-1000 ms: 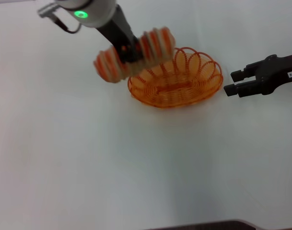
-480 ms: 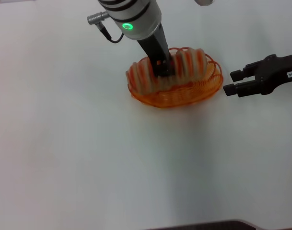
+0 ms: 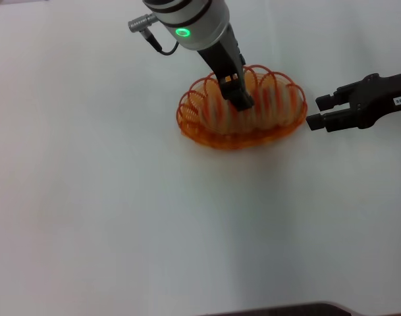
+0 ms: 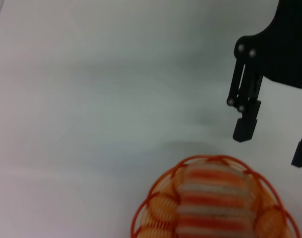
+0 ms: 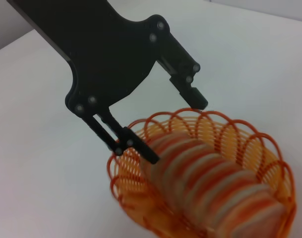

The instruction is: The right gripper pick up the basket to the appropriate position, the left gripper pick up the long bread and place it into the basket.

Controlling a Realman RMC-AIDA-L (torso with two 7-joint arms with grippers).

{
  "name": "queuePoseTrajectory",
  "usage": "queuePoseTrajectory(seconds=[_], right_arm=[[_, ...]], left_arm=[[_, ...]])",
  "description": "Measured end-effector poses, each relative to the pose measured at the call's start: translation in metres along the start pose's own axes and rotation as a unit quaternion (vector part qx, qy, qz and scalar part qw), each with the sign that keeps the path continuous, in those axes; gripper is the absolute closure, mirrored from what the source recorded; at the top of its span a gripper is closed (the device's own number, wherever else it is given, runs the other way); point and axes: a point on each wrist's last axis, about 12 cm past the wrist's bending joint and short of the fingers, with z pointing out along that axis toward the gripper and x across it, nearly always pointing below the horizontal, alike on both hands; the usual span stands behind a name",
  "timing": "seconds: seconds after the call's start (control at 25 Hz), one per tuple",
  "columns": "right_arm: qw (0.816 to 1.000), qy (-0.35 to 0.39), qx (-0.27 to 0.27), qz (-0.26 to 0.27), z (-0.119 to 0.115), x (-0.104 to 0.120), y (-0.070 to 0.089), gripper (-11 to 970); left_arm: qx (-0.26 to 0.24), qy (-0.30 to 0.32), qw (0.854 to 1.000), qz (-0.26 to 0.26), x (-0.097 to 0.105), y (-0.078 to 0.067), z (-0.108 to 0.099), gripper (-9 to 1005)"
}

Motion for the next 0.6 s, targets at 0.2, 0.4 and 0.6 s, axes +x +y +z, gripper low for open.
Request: queuePoseTrajectory(seconds=[0.2,0.4,0.6], right_arm=[[1.0,0.0,0.0,-0.001,0.001,-0.001,0.0,386],[1.0,0.0,-0.002,-0.001,0.002,-0.002,0.001,391],[1.0,-0.001,-0.002,-0.001,0.003,-0.003,0.001,391]], left_arm=[[-0.005,-0.02,0.999,-0.028,0.015,0.004,-0.007,318],[-0.009,-0.092,0.989,-0.117,0.053,0.007,-0.024,232],[0.031,-0.205,0.948,-0.243,0.117,0.0,-0.032,185]])
